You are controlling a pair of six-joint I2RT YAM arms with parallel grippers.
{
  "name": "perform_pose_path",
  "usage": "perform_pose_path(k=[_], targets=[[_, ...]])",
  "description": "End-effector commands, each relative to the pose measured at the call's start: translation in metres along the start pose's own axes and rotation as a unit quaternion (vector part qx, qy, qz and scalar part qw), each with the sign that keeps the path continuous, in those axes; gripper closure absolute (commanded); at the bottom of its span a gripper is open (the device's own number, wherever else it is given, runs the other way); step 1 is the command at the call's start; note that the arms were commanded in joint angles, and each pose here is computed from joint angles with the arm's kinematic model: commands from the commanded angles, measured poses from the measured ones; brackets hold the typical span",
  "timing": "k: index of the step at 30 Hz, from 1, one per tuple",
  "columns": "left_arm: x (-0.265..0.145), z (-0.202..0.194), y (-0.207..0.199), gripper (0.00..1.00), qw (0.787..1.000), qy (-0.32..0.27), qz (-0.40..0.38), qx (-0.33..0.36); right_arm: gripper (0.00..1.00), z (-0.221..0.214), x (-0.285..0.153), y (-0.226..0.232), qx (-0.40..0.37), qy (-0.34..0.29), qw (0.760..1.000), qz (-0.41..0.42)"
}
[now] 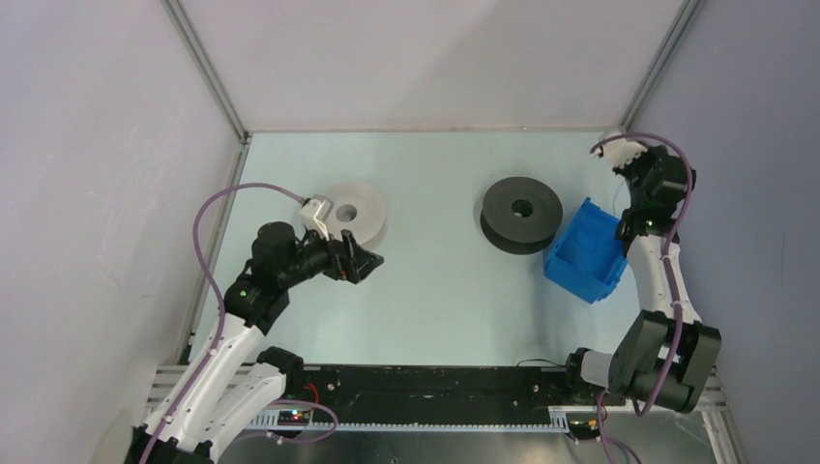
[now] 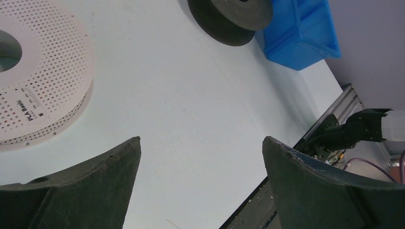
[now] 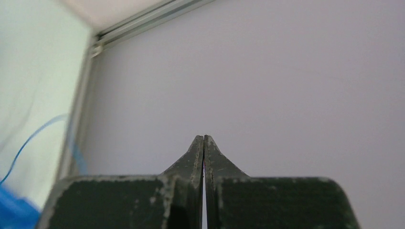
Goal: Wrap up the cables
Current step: Move the storage box to the center of the board.
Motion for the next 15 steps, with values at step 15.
perform_pose_path(k=[15], targets=[[-0.009,0.016,0.001,0.00,0.999,-0.036,0.027,0.014,0.61,0.048,-0.026,-0.077,0.363,0.047,0.927,-0.085]])
Point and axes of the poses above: each gripper's point midway between its finger pads, its own x axis out along the fingers, its own y axis along the line the jaws close on, z = x × y, the point moved 7 cm from there along -x, back along the fingers, and after that the axes turned 9 degrees about -x, right-handed, at the moved point
